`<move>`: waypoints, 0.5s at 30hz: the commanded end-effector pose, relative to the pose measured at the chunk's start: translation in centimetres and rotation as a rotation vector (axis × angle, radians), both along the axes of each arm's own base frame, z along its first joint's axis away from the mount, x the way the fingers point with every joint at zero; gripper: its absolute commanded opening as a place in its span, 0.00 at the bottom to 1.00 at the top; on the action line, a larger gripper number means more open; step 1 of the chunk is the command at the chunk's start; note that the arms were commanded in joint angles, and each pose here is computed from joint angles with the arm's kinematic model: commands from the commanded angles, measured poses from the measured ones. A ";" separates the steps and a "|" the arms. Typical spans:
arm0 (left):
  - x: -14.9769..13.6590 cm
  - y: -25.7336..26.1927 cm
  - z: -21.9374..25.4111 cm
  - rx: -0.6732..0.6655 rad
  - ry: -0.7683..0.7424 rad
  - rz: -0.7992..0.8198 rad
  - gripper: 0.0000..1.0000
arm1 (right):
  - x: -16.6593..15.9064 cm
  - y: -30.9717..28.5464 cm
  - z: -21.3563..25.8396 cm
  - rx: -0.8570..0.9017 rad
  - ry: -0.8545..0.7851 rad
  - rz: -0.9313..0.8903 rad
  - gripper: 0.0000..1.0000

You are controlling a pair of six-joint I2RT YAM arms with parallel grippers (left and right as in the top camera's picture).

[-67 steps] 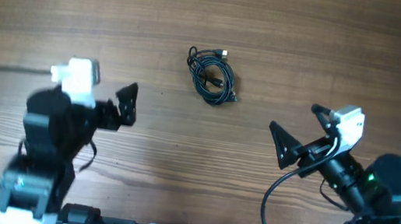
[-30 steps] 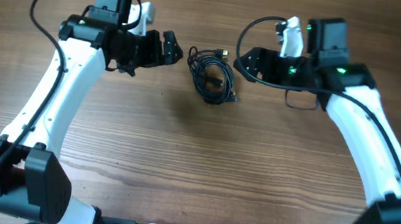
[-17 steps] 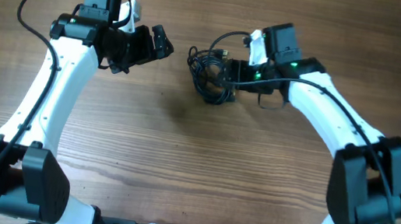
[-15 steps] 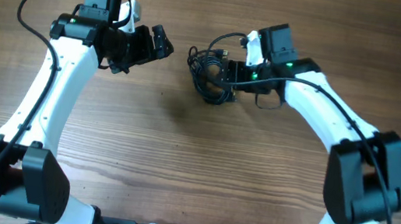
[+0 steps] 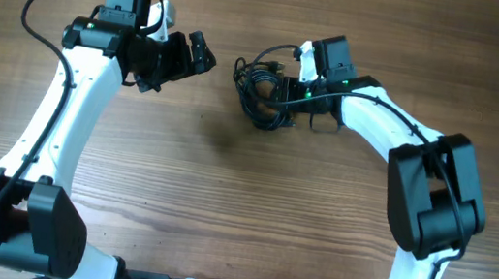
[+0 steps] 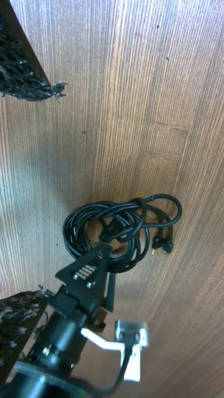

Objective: Untangle cables
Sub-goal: 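Move both grippers toward the black cable coil from either side, then grasp the cable coil with the right gripper and lift it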

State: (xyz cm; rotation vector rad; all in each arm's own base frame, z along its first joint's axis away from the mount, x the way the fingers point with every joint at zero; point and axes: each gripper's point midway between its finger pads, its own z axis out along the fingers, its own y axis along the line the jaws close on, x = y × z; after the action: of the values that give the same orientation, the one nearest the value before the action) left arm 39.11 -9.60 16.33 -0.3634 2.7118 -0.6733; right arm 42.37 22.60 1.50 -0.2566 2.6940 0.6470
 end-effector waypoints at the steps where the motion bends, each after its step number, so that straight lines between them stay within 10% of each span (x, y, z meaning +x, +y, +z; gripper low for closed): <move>1: 0.4 0.2 0.4 0.001 -0.010 0.014 1.00 | 0.4 0.0 -0.6 -0.012 0.003 -0.005 0.56; 10: 0.4 0.2 0.4 0.001 -0.010 0.013 1.00 | -0.2 1.6 0.5 0.123 0.082 -0.058 0.06; 15: 0.4 0.2 0.4 0.001 -0.010 0.013 1.00 | -0.7 3.5 4.7 0.271 0.060 0.027 0.04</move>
State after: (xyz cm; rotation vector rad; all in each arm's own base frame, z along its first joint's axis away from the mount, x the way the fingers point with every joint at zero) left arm 39.11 -9.60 16.32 -0.3635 2.7122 -0.6733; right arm 41.97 24.10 1.99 -0.1469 2.7074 0.8209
